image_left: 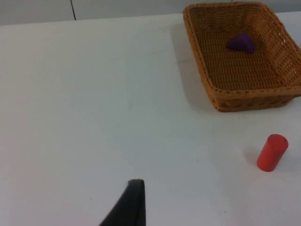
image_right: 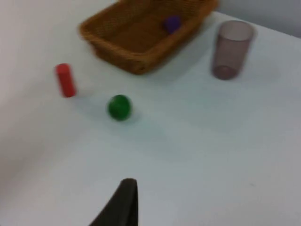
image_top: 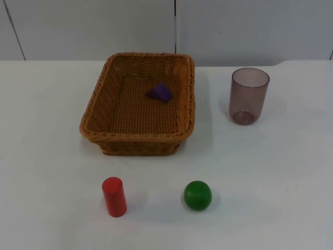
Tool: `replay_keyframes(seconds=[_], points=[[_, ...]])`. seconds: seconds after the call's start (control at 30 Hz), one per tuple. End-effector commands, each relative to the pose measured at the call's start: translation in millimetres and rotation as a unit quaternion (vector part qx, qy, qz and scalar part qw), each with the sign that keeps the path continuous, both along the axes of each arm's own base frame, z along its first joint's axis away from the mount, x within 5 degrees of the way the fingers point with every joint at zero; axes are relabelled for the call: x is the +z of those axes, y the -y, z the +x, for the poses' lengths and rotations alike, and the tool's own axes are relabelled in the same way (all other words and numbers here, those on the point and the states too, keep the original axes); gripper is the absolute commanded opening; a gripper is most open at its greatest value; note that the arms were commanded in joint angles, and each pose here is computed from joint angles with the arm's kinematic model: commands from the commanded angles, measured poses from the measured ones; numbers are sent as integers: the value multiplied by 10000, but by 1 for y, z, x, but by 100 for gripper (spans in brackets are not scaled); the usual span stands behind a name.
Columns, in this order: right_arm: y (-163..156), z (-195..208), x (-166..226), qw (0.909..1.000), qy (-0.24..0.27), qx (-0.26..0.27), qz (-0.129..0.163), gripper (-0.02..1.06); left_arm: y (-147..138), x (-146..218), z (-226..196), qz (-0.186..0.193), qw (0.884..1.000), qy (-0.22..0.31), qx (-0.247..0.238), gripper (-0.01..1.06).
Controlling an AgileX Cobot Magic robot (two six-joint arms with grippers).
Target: Pick up the basket with the left hand and place the triangular block into the basket with the right hand.
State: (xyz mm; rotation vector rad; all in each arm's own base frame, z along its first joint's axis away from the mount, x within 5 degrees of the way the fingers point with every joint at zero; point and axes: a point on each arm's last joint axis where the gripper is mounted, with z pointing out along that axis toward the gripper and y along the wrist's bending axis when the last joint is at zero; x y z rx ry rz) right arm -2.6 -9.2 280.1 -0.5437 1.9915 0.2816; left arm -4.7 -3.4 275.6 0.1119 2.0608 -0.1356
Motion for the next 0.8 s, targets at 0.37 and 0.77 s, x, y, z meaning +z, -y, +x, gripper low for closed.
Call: replay_keyframes(seconds=[0.37,0.77], points=[[-3,-4,0,9700,24,-2430,29,105,0,-1,0,-24,10000,-9,6,105],[-3,-4,0,9703,21,-2417,39,105,0,-1,0,-24,9998,-9,196,105]])
